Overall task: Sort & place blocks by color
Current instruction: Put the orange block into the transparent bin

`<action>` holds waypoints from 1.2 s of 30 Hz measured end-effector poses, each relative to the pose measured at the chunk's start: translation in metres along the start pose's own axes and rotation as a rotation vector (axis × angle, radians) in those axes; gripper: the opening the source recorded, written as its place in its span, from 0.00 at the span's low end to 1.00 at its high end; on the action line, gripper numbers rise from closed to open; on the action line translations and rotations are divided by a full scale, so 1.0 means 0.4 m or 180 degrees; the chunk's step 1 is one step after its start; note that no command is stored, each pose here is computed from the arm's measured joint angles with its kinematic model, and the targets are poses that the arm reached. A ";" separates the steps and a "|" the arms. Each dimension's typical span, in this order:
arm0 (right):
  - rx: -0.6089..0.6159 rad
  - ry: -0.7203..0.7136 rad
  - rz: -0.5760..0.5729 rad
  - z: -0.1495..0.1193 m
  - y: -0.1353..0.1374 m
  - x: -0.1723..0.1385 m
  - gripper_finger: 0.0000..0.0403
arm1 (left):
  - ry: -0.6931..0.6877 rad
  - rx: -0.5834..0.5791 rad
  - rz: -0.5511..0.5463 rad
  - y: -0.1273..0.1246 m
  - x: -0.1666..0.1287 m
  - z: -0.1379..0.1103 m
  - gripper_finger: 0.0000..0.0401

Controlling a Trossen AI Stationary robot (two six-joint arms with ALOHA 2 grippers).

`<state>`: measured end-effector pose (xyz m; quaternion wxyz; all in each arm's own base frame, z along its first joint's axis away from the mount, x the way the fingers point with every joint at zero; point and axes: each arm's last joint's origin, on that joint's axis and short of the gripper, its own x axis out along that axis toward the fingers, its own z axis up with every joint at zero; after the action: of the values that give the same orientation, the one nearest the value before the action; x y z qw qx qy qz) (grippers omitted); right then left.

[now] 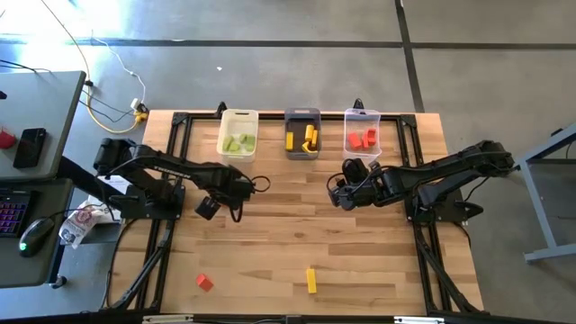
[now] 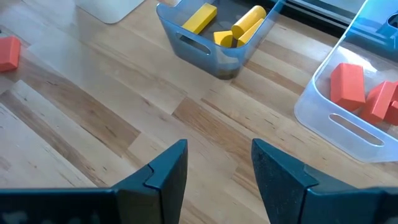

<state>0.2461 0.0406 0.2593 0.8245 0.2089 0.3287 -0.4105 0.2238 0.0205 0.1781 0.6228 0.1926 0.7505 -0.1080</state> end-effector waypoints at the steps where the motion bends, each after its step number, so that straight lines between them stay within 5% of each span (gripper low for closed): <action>1: 0.0001 0.0000 0.0000 0.000 0.000 0.000 0.41 | -0.0007 -0.0001 0.0005 -0.001 0.006 0.000 0.62; 27: 0.0017 -0.0001 0.0022 0.000 0.002 0.000 0.41 | 0.0379 -0.0055 -0.0043 -0.004 0.134 0.015 0.62; 36: 0.0015 0.0021 0.0032 0.000 0.002 0.001 0.41 | 0.0369 -0.0109 -0.0121 -0.006 0.138 0.016 0.41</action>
<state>0.2469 0.0410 0.2591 0.8250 0.2139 0.3293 -0.4064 0.2201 0.0241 0.1229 0.5793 0.1736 0.7907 -0.0957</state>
